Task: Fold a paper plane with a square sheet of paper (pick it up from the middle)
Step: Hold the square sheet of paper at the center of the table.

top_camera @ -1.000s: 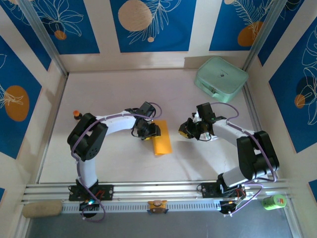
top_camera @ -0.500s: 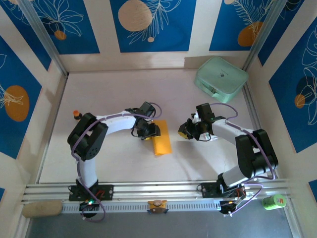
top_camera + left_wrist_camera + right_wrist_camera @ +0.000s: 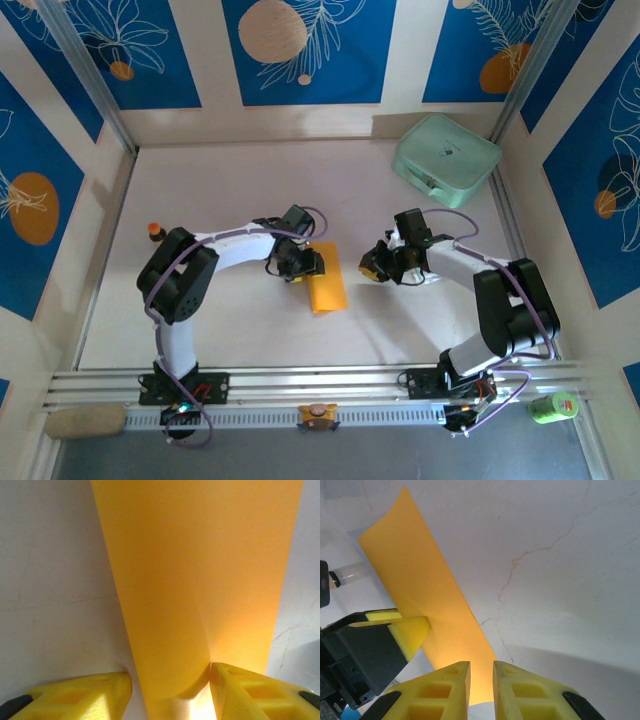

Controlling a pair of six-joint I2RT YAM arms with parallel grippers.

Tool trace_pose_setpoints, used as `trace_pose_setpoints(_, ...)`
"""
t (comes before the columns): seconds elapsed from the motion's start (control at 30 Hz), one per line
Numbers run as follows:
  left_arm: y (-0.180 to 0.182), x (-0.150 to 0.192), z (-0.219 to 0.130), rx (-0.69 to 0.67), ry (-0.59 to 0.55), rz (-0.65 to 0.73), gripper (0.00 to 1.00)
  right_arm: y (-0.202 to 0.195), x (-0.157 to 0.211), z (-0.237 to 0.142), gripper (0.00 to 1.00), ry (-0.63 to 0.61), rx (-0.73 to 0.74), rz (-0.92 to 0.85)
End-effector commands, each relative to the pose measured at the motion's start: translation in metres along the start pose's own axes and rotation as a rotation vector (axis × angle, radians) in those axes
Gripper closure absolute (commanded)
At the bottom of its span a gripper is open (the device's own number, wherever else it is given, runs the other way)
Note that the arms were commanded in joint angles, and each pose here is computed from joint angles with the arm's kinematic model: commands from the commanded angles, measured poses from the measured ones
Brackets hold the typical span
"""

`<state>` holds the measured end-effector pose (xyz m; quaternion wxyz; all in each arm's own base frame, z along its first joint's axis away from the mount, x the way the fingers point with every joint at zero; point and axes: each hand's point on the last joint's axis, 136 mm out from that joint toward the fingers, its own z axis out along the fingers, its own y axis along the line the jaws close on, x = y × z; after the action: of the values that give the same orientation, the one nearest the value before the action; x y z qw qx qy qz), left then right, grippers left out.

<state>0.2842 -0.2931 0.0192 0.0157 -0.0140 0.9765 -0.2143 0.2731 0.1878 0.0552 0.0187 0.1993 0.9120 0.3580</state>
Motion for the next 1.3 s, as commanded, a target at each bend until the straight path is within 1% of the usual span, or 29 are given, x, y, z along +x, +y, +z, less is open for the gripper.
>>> trace_pose_setpoints(0.0, 0.038, 0.003, 0.036, -0.137, 0.021, 0.032, 0.47, 0.0, 0.007, 0.003, 0.8, 0.04, 0.002, -0.004)
trace_pose_setpoints(0.23, 0.04, 0.003, 0.042, -0.137, 0.022, 0.017, 0.47, 0.001, 0.009, 0.004, 0.8, 0.047, 0.004, -0.004)
trace_pose_setpoints(0.77, 0.041, 0.003, 0.042, -0.138, 0.018, 0.007, 0.47, 0.012, 0.013, 0.014, 0.82, 0.087, -0.025, -0.047)
trace_pose_setpoints(0.97, 0.04, 0.003, 0.043, -0.133, 0.021, 0.009, 0.47, 0.026, 0.019, 0.025, 0.87, 0.126, -0.048, -0.109)
trace_pose_setpoints(1.0, 0.04, 0.002, 0.043, -0.131, 0.019, 0.009, 0.47, 0.028, 0.02, 0.029, 0.89, 0.131, -0.047, -0.123)
trace_pose_setpoints(1.07, 0.04, 0.003, 0.042, -0.133, 0.021, 0.011, 0.47, 0.029, 0.02, 0.034, 0.95, 0.133, -0.033, -0.141)
trace_pose_setpoints(1.1, 0.04, 0.003, 0.042, -0.135, 0.021, 0.012, 0.47, 0.03, 0.02, 0.037, 0.96, 0.13, -0.029, -0.151)
trace_pose_setpoints(1.27, 0.04, 0.003, 0.043, -0.134, 0.021, 0.013, 0.47, 0.034, 0.02, 0.05, 0.99, 0.155, -0.034, -0.178)
